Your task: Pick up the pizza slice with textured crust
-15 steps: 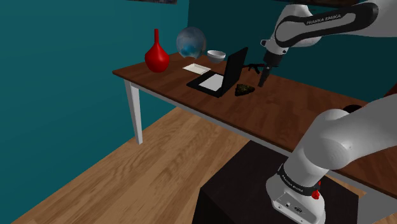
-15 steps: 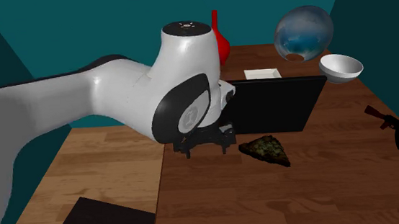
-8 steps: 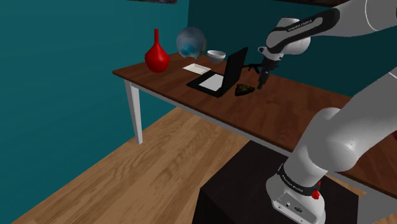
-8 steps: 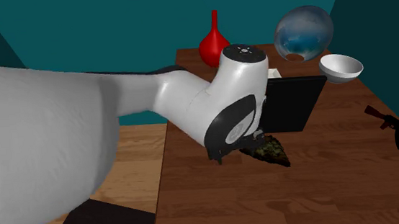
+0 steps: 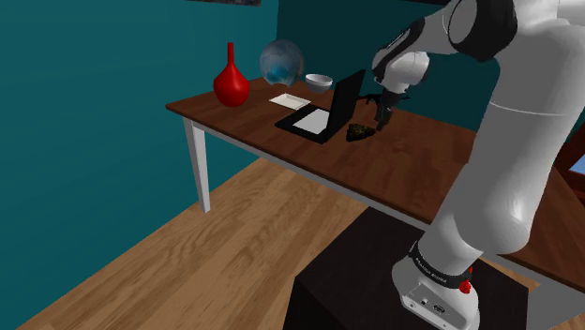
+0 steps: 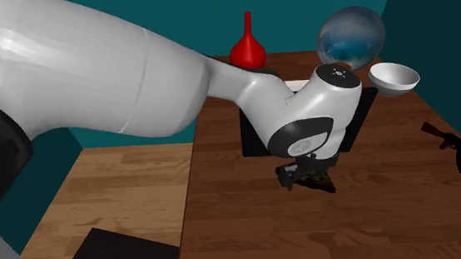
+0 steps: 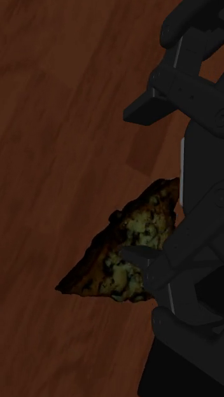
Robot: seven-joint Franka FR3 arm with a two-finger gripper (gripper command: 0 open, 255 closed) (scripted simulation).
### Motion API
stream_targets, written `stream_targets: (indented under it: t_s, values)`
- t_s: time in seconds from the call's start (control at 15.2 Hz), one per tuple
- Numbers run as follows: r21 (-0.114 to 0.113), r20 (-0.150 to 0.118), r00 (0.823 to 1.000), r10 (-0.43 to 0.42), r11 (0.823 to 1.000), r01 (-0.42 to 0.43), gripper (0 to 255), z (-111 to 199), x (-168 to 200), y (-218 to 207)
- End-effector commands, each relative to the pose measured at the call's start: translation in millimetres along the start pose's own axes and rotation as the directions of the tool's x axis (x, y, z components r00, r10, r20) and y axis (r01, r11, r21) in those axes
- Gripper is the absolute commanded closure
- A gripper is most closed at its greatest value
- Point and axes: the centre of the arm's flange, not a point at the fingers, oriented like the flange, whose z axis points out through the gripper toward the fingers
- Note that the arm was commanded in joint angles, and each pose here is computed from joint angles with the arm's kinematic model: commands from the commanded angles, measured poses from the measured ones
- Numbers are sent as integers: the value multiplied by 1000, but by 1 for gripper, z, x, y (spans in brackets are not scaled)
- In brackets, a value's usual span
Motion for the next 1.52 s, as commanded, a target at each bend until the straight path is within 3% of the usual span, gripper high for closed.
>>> stream_targets:
  t_s: [0.0, 0.4, 0.99, 1.06, 1.45]
  values:
    - [1, -11, 999, -42, 999, 42, 0, 16, -2, 21]
    - [7, -23, 989, -148, 989, 149, 0, 53, 1, 87]
    - [7, -23, 989, -148, 989, 149, 0, 93, -2, 84]
    - [7, -23, 989, -148, 989, 149, 255, 93, -3, 84]
    - [7, -24, 989, -148, 989, 148, 255, 94, -3, 84]
